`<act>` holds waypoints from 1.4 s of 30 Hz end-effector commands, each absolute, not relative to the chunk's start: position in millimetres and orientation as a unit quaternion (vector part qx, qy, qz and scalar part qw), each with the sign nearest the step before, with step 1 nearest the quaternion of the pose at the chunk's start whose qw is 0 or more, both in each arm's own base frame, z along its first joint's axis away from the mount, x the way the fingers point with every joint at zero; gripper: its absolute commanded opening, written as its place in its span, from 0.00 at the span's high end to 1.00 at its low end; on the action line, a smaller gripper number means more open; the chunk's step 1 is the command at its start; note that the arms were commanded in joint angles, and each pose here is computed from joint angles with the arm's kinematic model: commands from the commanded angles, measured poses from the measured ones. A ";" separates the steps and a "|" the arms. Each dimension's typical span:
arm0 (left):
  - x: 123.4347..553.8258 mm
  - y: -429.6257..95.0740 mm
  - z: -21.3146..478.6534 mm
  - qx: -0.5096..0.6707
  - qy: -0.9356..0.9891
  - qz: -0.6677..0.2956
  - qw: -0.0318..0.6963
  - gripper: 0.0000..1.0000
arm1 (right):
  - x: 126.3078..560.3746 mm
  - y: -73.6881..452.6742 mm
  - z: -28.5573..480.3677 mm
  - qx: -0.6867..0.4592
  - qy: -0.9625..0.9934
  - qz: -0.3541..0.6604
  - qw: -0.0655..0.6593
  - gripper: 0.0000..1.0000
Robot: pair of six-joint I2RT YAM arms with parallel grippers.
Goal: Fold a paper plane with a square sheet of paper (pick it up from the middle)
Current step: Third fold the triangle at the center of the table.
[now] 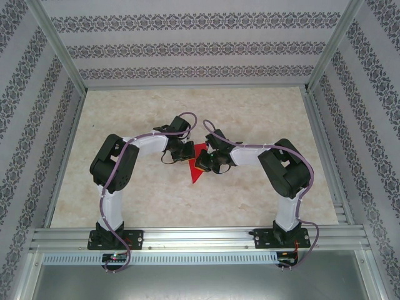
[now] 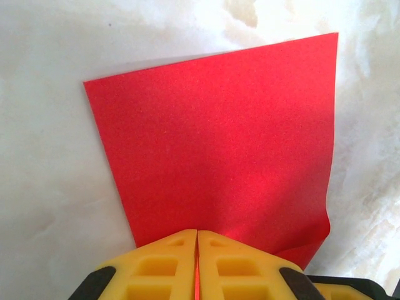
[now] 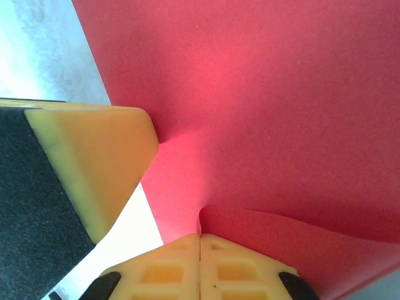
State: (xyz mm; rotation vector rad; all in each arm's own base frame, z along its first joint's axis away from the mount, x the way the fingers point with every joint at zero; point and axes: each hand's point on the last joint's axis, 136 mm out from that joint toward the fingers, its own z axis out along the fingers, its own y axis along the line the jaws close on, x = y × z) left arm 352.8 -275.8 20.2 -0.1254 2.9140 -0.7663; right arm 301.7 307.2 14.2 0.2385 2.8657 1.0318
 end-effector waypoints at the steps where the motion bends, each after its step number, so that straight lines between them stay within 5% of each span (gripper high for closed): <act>1: 347.3 -267.1 11.0 -0.053 0.970 -0.235 0.043 0.89 | 309.4 296.1 10.4 0.093 0.940 0.321 0.064 0.93; 28: 353.2 -272.0 27.6 -0.048 0.966 -0.249 0.055 0.88 | 291.0 296.5 -5.5 0.039 0.956 0.289 0.032 0.90; 42: 358.8 -226.9 62.1 -0.128 0.951 -0.265 0.093 0.83 | 290.8 295.9 -8.2 0.052 0.955 0.291 0.029 0.62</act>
